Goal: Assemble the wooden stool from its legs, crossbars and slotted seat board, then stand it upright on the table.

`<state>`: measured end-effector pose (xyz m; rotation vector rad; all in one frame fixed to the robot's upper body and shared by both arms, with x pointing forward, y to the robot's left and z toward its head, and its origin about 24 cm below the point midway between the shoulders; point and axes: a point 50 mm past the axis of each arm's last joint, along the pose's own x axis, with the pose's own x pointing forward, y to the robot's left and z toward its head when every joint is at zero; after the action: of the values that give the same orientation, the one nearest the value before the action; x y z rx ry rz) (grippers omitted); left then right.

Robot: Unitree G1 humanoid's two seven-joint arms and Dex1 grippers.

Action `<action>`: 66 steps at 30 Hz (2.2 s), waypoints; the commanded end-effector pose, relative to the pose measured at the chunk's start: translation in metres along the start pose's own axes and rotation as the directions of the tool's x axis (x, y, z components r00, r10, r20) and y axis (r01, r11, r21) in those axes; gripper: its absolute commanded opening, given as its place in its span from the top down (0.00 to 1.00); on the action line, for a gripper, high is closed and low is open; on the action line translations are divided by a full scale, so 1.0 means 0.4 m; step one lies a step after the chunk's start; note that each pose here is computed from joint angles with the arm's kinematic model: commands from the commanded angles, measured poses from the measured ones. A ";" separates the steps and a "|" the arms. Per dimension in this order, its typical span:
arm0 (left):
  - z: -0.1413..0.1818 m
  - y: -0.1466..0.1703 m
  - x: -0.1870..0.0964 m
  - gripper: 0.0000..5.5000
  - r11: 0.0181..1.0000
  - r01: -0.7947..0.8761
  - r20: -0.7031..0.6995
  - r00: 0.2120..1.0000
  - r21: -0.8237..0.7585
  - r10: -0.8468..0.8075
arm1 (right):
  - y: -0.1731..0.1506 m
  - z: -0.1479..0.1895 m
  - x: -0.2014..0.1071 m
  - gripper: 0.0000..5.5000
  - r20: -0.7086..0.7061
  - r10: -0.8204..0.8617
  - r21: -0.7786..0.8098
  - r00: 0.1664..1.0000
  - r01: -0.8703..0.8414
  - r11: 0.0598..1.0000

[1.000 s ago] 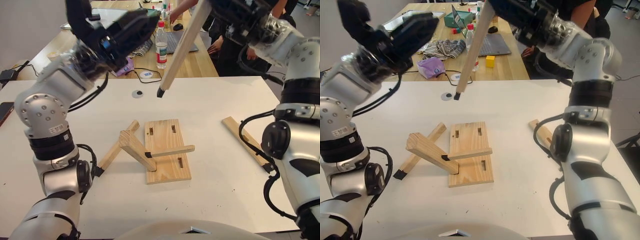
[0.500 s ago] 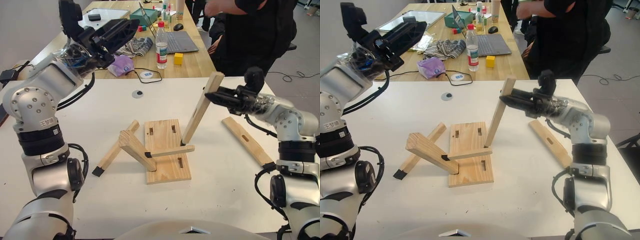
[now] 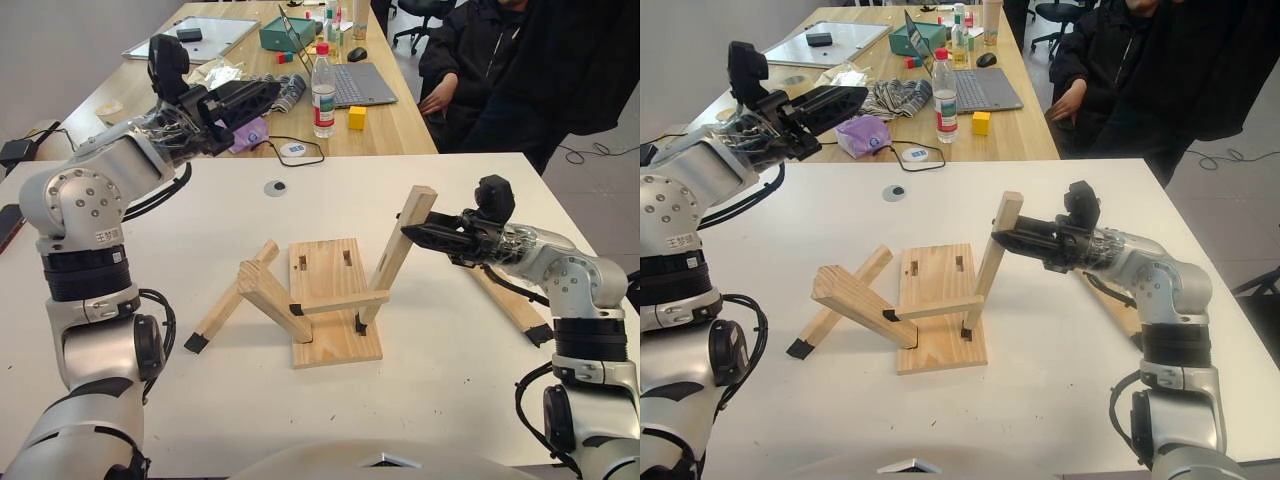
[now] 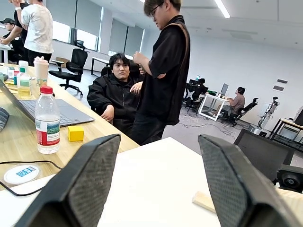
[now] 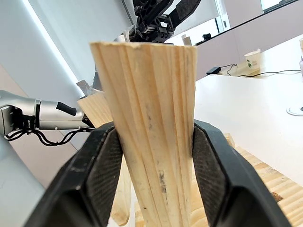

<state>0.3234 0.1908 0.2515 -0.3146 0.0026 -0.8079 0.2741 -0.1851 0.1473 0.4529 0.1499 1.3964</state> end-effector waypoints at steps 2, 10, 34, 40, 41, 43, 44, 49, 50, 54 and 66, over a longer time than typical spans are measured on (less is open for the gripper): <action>0.011 -0.014 0.012 0.45 1.000 0.019 -0.019 1.000 0.012 -0.019 | -0.009 -0.061 -0.014 0.62 -0.090 -0.058 0.001 0.994 0.058 0.998; 0.006 -0.019 0.008 0.45 1.000 0.020 -0.019 1.000 0.002 -0.020 | -0.018 -0.064 -0.032 0.63 -0.300 -0.013 -0.075 0.954 -0.010 0.997; -0.044 -0.155 -0.009 0.45 0.944 0.309 -0.296 0.918 0.120 -0.263 | 0.035 -0.088 -0.026 0.63 -0.594 0.081 -0.140 0.801 -0.202 0.969; -0.064 -0.195 -0.011 0.45 0.911 0.393 -0.428 0.849 0.124 -0.308 | 0.040 -0.102 -0.024 0.63 -0.637 0.074 -0.166 0.768 -0.231 0.959; -0.064 -0.197 -0.010 0.45 0.910 0.395 -0.432 0.847 0.124 -0.309 | 0.041 -0.106 -0.023 0.63 -0.645 0.071 -0.170 0.761 -0.234 0.957; -0.065 -0.200 -0.010 0.45 0.911 0.395 -0.432 0.847 0.122 -0.310 | 0.043 -0.113 -0.022 0.63 -0.661 0.068 -0.174 0.748 -0.241 0.955; -0.067 -0.201 -0.010 0.45 0.911 0.395 -0.432 0.847 0.119 -0.310 | 0.043 -0.114 -0.022 0.63 -0.667 0.064 -0.177 0.742 -0.242 0.954; -0.080 -0.211 -0.019 0.45 0.903 0.416 -0.463 0.824 0.106 -0.326 | 0.033 -0.113 -0.019 0.63 -0.710 0.011 -0.208 0.704 -0.225 0.952; -0.084 -0.210 -0.021 0.45 0.903 0.416 -0.475 0.819 0.108 -0.321 | 0.030 -0.112 -0.018 0.63 -0.719 0.003 -0.210 0.695 -0.221 0.952; -0.121 -0.209 -0.026 0.45 0.892 0.433 -0.564 0.772 0.131 -0.292 | 0.022 -0.104 -0.014 0.63 -0.742 -0.001 -0.187 0.671 -0.206 0.961; -0.188 -0.222 -0.001 0.45 0.872 0.470 -0.671 0.692 0.138 -0.267 | 0.001 -0.082 -0.001 0.63 -0.826 0.007 -0.134 0.564 -0.209 0.969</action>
<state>0.2530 0.1169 0.2093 0.2507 0.4519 -1.2741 0.2689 -0.1548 0.1868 -0.3978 0.2265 1.7659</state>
